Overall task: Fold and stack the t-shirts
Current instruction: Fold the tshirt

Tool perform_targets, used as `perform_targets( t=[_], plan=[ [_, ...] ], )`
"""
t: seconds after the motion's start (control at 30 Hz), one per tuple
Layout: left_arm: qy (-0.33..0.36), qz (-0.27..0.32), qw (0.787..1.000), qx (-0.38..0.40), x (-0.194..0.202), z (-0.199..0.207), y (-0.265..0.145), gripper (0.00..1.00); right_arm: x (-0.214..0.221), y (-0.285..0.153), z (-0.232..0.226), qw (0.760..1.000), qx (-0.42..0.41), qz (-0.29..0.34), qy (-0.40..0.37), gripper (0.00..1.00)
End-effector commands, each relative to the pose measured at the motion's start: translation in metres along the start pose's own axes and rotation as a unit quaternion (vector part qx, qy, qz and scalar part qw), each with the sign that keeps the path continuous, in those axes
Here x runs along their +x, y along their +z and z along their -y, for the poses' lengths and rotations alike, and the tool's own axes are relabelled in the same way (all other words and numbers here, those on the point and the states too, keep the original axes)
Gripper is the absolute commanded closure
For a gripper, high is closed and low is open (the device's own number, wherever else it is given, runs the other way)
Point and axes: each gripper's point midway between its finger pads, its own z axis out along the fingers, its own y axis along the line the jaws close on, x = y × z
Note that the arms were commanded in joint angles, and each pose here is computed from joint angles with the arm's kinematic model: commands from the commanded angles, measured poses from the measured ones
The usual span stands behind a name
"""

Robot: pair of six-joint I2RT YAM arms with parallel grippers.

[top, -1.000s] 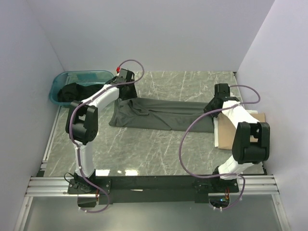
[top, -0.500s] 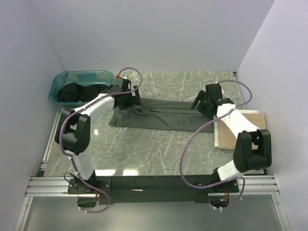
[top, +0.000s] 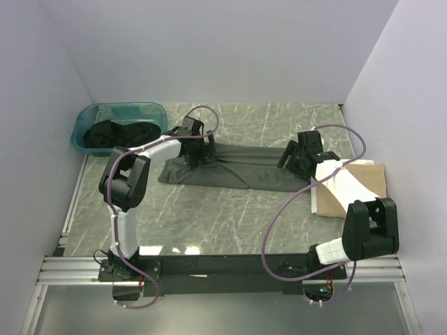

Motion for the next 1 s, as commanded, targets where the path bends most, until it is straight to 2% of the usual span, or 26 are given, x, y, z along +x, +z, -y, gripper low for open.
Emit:
perform_targets(
  t=[0.0, 0.23, 0.37, 0.4, 0.47, 0.5, 0.67, 0.77, 0.83, 0.97],
  plan=[
    [0.008, 0.014, 1.0, 0.01, -0.011, 0.013, -0.003, 0.01, -0.017, -0.012, 0.002, 0.999, 0.001, 0.036, -0.001, 0.19],
    [0.019, 0.031, 0.999, 0.013, -0.026, 0.019, 0.003, 0.01, -0.017, -0.012, 0.004, 0.999, -0.004, 0.036, 0.002, 0.19],
    [0.024, 0.025, 0.999, 0.034, -0.034, 0.031, 0.026, 0.01, -0.023, -0.016, 0.009, 0.999, 0.002, 0.046, 0.005, 0.19],
    [0.029, 0.043, 0.998, 0.045, -0.053, 0.045, 0.023, 0.01, -0.024, -0.018, 0.01, 0.999, 0.002, 0.049, 0.005, 0.19],
    [0.032, 0.043, 0.998, 0.035, -0.06, 0.045, 0.033, 0.01, -0.027, -0.021, 0.01, 0.999, 0.002, 0.054, 0.004, 0.2],
    [0.035, 0.063, 0.997, 0.043, -0.077, 0.057, 0.028, 0.01, -0.026, -0.023, 0.01, 0.998, 0.0, 0.055, 0.004, 0.19],
    [0.043, 0.093, 0.994, 0.028, -0.103, 0.065, 0.014, 0.01, -0.023, -0.024, 0.01, 0.999, -0.006, 0.053, 0.005, 0.19],
    [0.043, 0.104, 0.993, 0.024, -0.104, 0.063, -0.002, 0.0, -0.02, -0.024, 0.011, 0.999, -0.009, 0.052, 0.003, 0.19],
    [0.038, 0.094, 0.995, 0.012, -0.091, 0.051, -0.004, 0.01, -0.02, -0.022, 0.009, 0.999, -0.013, 0.049, 0.0, 0.2],
    [0.025, 0.102, 0.994, 0.015, -0.082, 0.048, -0.034, 0.0, -0.028, -0.015, -0.002, 0.999, -0.026, 0.043, -0.007, 0.19]
  ],
)
